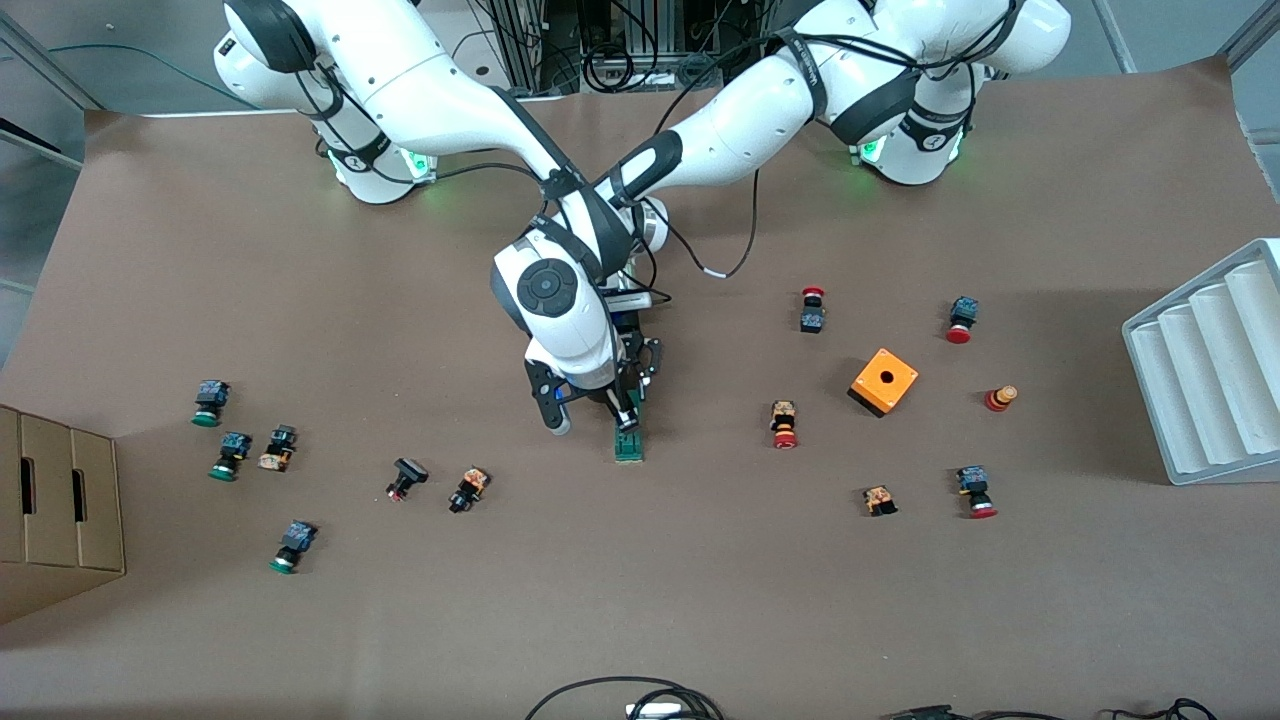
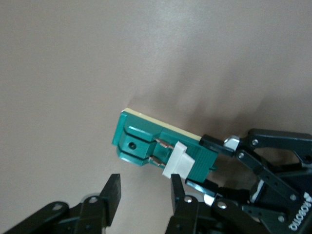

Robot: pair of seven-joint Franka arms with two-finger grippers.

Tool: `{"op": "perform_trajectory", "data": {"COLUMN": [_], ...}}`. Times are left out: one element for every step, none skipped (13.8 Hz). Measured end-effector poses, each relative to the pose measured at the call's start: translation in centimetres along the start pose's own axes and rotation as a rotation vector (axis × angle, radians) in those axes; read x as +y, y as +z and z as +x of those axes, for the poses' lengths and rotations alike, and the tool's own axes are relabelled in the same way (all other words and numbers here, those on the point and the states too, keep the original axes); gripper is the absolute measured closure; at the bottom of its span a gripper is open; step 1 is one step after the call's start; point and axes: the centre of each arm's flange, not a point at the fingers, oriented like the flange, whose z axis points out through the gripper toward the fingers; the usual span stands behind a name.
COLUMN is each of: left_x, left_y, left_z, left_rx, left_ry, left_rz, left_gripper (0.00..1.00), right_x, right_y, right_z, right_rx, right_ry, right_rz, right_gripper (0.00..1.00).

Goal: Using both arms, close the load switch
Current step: 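Push the white lever toward the switch body with the right gripper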

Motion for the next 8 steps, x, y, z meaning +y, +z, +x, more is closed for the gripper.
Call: {"op": "perform_trajectory", "data": {"left_x": [0.0, 0.0, 0.0, 0.0, 0.0, 0.0, 0.0, 0.0], "left_y": [0.0, 0.0, 0.0, 0.0, 0.0, 0.0, 0.0, 0.0], "left_z": [0.0, 0.0, 0.0, 0.0, 0.0, 0.0, 0.0, 0.0], "left_rx": [0.000, 0.000, 0.000, 0.000, 0.000, 0.000, 0.000, 0.000], "left_ry": [0.000, 0.000, 0.000, 0.000, 0.000, 0.001, 0.001, 0.001], "left_rz": [0.000, 0.000, 0.000, 0.000, 0.000, 0.000, 0.000, 0.000], "left_gripper": [0.46, 0.46, 0.46, 0.46, 0.46, 0.46, 0.46, 0.46], "right_x": [0.6, 1.2, 1.7, 2.1, 2.4, 2.4, 2.4, 2.4], "right_y": [0.5, 1.0, 1.4, 1.7, 1.8, 1.6, 1.3, 1.0], "right_z": [0.0, -0.1, -0.2, -0.2, -0.2, -0.2, -0.3, -0.4], "right_rx": [0.002, 0.003, 0.004, 0.005, 0.006, 0.005, 0.003, 0.000], "right_ry": [-0.002, -0.006, -0.010, -0.011, -0.011, -0.011, -0.010, -0.010], "right_rz": [0.002, 0.004, 0.009, 0.015, 0.017, 0.020, 0.023, 0.025], "right_gripper": [0.50, 0.50, 0.50, 0.51, 0.51, 0.52, 0.52, 0.57]}}
